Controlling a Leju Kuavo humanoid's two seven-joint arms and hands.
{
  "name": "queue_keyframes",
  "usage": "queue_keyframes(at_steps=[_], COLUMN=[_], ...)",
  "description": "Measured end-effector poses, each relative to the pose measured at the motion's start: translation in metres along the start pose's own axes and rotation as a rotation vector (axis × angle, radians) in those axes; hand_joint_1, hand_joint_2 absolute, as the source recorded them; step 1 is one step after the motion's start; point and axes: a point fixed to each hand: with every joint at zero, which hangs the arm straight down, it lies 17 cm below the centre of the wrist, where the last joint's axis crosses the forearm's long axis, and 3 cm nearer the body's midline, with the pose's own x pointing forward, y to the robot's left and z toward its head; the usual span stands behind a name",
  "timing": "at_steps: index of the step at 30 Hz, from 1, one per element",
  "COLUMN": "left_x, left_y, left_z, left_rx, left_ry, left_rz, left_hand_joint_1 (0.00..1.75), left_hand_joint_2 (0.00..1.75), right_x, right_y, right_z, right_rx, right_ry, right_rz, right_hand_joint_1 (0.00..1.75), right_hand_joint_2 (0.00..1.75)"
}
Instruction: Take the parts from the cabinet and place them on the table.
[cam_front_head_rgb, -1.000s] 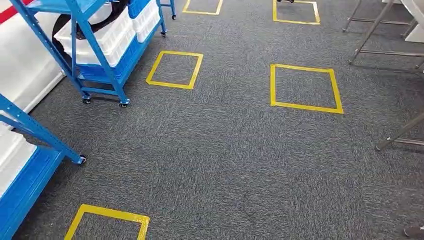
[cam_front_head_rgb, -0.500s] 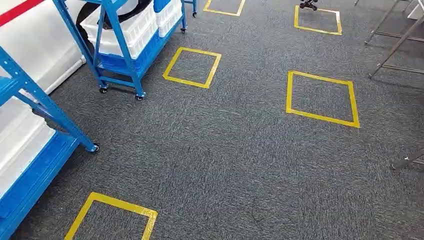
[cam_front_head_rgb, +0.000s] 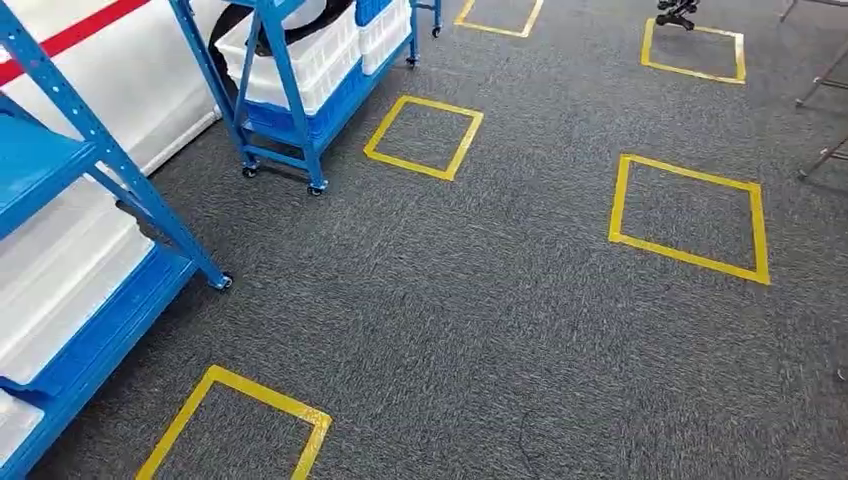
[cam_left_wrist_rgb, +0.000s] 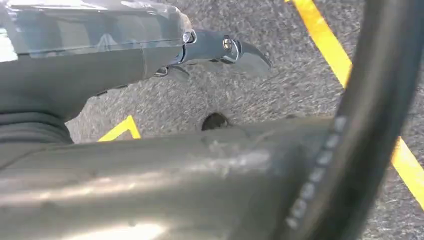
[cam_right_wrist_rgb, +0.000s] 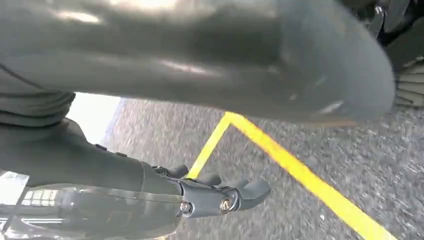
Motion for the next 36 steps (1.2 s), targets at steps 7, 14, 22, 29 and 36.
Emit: queue_keyframes(at_steps=[7, 14, 22, 29, 36], left_x=[0.001, -0.007, -0.008, -0.009, -0.01], left_y=[0.004, 0.011, 0.008, 0.009, 0.012], left_z=[-0.001, -0.002, -0.001, -0.001, -0.002], left_rx=[0.009, 0.033, 0.03, 0.032, 0.041], left_ry=[0.005, 0.039, 0.042, 0.045, 0.047], left_rz=[0.003, 0.0, 0.002, 0.001, -0.001], left_hand_joint_1=[0.0, 0.0, 0.0, 0.0, 0.0], left_hand_joint_2=[0.0, 0.0, 0.0, 0.0, 0.0], right_x=[0.0, -0.007, -0.013, -0.014, -0.014], right_y=[0.0, -0.001, -0.005, -0.004, -0.004], right_z=[0.0, 0.0, 0.0, 0.0, 0.0], right_rx=[0.0, -0.002, -0.007, -0.003, -0.003], right_ry=[0.003, 0.029, 0.037, 0.039, 0.037], right_rz=[0.004, 0.019, 0.02, 0.029, 0.037], right_hand_joint_1=[0.0, 0.0, 0.0, 0.0, 0.0], right_hand_joint_2=[0.0, 0.0, 0.0, 0.0, 0.0])
